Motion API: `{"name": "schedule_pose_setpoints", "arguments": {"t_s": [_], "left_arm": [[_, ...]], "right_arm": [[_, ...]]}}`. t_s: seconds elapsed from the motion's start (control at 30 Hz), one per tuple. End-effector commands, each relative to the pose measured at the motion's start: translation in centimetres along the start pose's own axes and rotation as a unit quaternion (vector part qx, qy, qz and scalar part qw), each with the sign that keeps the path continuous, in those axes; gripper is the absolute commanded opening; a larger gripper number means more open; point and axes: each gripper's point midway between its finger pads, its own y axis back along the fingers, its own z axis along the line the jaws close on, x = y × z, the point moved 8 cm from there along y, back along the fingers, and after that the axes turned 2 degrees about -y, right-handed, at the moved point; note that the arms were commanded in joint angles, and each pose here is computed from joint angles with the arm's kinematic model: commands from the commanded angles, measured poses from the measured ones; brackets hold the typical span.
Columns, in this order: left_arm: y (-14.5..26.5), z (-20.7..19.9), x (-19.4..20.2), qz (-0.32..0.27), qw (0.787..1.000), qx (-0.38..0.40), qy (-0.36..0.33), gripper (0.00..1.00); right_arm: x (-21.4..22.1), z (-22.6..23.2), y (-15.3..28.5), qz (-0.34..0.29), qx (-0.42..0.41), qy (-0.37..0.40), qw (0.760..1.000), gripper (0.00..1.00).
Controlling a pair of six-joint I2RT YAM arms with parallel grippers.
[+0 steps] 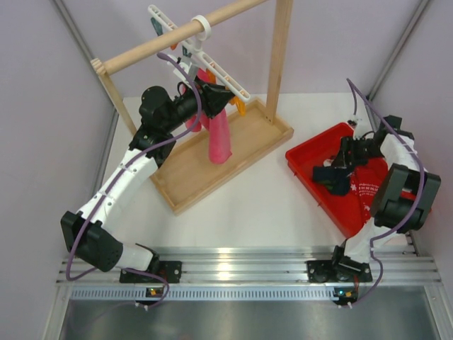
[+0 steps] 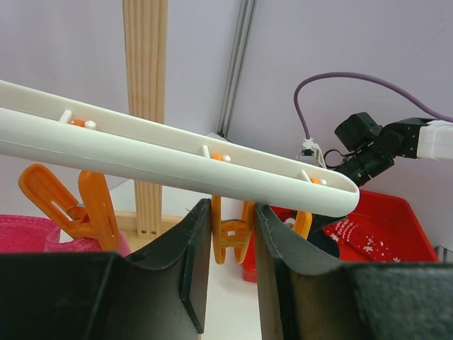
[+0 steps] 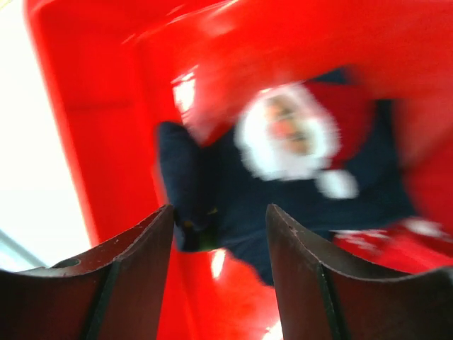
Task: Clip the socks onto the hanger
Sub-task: Adjust the sock in the bin.
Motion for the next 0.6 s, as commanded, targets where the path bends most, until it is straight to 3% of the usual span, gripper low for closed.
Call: {"name": "schedule_pose_setpoints", "arguments": {"t_s": [0.0,0.57], "left_arm": [[0.6,-0.6,0.4,0.013,1.000,0.012,0.003,0.00],[0.8,-0.5,1.1,0.023,1.000,0.010,0.002,0.00]], "right_arm": [[-3.9,-2.2,1.7,-0.096,0.098,0.018,0.990,0.55],[-3.8,-4.8,-4.0,-0.058,0.123,0.046,0.990,0.56]]}}
